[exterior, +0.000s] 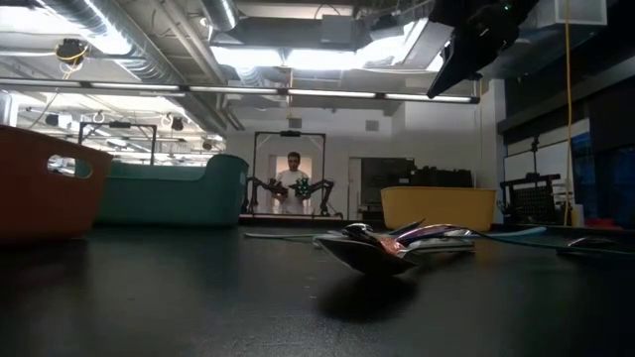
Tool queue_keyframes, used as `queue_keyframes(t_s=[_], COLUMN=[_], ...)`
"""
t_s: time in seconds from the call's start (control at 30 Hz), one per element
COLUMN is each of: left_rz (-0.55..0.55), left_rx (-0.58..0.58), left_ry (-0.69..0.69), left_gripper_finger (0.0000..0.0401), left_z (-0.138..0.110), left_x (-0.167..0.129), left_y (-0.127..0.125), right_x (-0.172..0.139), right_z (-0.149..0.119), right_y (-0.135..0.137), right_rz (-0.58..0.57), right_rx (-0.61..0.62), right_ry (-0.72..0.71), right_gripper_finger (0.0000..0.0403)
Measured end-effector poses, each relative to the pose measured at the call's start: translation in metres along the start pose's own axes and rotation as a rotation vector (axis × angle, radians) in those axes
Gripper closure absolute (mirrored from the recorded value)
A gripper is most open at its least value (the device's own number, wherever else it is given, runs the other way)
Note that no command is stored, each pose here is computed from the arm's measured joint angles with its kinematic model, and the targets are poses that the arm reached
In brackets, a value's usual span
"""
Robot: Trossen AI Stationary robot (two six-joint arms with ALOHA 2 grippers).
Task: Sort silverware by color (type)
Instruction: Put the violet spoon into the transparent bin
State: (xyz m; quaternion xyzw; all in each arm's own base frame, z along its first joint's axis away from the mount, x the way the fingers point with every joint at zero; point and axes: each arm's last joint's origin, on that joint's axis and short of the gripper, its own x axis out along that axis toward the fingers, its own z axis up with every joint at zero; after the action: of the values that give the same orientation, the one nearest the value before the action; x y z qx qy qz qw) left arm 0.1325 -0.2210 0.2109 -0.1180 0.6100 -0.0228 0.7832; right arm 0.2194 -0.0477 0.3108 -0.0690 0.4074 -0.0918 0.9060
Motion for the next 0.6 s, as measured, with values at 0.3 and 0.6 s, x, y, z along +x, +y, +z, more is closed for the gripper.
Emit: queue_keyframes(t_s=[0.3, 0.6], left_rz=[0.029, 0.021], left_rx=[-0.002, 0.028], left_ry=[0.008, -0.009], left_gripper_finger=[0.0389, 0.0389], left_z=[-0.003, -0.008], left_x=[0.019, 0.034], left_y=[0.015, 0.025], right_x=[0.0, 0.0], right_z=[0.0, 0.0], right_y=[0.0, 0.0], right_rz=[0.0, 0.001], right_rx=[0.0, -0.001], right_ry=[-0.001, 0.0], right_gripper_finger=[0.0306, 0.0306])
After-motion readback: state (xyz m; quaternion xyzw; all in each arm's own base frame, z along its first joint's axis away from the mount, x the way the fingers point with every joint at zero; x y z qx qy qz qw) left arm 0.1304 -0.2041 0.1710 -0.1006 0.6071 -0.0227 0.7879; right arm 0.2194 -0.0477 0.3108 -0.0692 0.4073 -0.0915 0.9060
